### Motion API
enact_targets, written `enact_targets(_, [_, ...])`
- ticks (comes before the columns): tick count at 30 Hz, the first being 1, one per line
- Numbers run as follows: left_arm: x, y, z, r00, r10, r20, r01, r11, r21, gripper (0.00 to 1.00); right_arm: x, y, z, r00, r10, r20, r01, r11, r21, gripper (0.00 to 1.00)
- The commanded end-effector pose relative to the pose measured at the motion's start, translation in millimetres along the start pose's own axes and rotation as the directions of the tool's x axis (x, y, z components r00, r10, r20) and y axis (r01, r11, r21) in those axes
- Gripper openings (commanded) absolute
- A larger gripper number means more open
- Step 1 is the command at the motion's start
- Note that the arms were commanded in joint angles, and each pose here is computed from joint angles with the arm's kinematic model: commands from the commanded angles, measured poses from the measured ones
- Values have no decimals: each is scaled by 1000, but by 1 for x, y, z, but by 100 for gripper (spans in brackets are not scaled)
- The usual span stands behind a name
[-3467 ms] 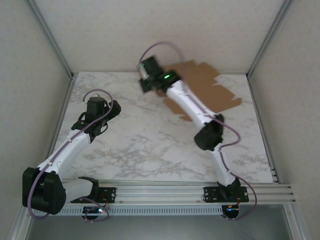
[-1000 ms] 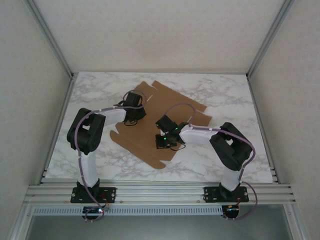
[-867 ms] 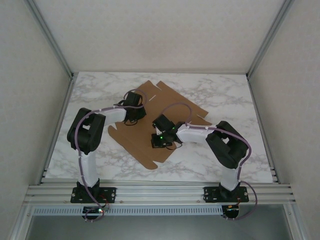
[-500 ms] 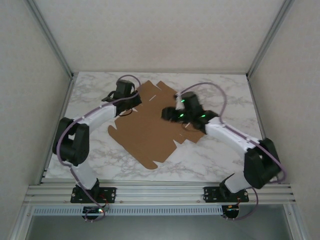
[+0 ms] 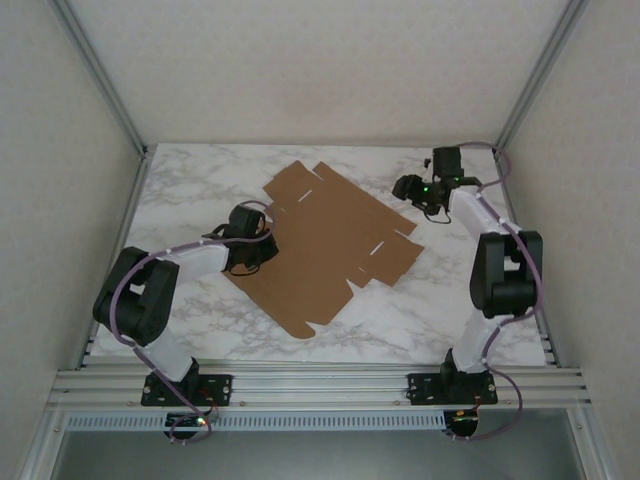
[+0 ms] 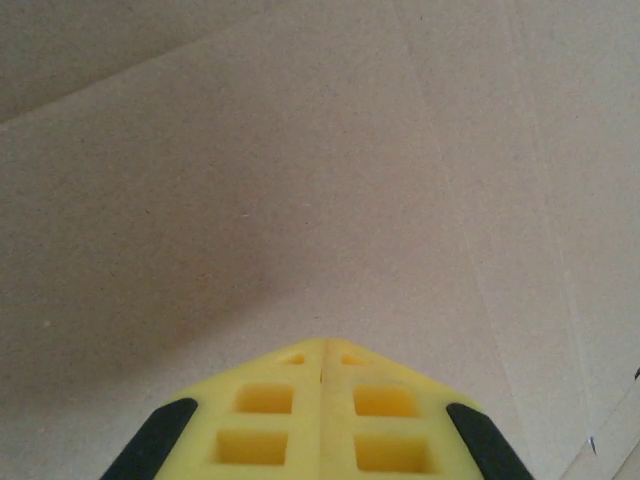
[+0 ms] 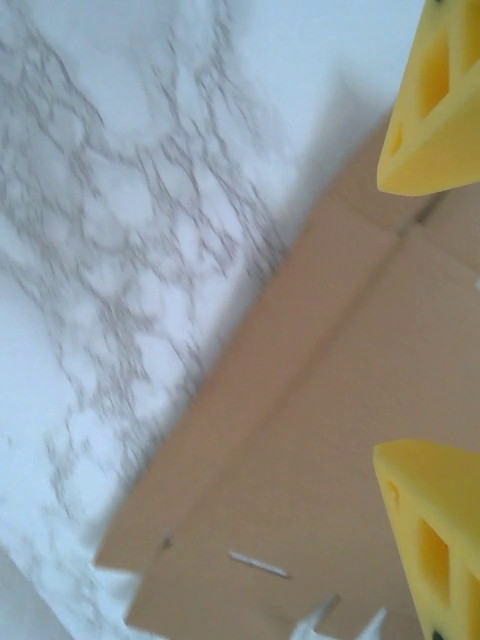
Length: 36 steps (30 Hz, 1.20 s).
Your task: Fold the paper box
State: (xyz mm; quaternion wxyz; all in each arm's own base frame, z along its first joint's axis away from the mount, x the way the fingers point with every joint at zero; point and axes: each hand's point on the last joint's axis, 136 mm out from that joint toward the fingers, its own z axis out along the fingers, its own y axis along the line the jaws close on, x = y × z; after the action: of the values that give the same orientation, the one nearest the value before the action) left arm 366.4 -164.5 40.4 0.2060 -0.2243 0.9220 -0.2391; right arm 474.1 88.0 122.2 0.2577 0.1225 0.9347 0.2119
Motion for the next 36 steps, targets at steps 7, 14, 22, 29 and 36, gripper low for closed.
enact_targets(7, [-5,13,26,999,-42,-21,41,998,-53,0,21,-52,32,973,96,-208,-101,995,-13,68])
enact_targets(14, [-24,21,40,1000,-18,-20,16,993,-119,0,40,-53,46,955,125,-268,-145,988,-56,67])
enact_targets(22, [-35,27,45,999,30,-22,-33,986,-161,0,51,-41,60,936,138,-325,-192,971,-141,64])
enact_targets(29, [-36,37,47,999,35,-32,-40,983,-176,0,62,-41,69,923,146,-357,-219,960,-175,56])
enact_targets(36, [-42,39,42,998,62,-20,-65,979,-195,0,66,-51,66,935,134,-329,-176,979,-104,53])
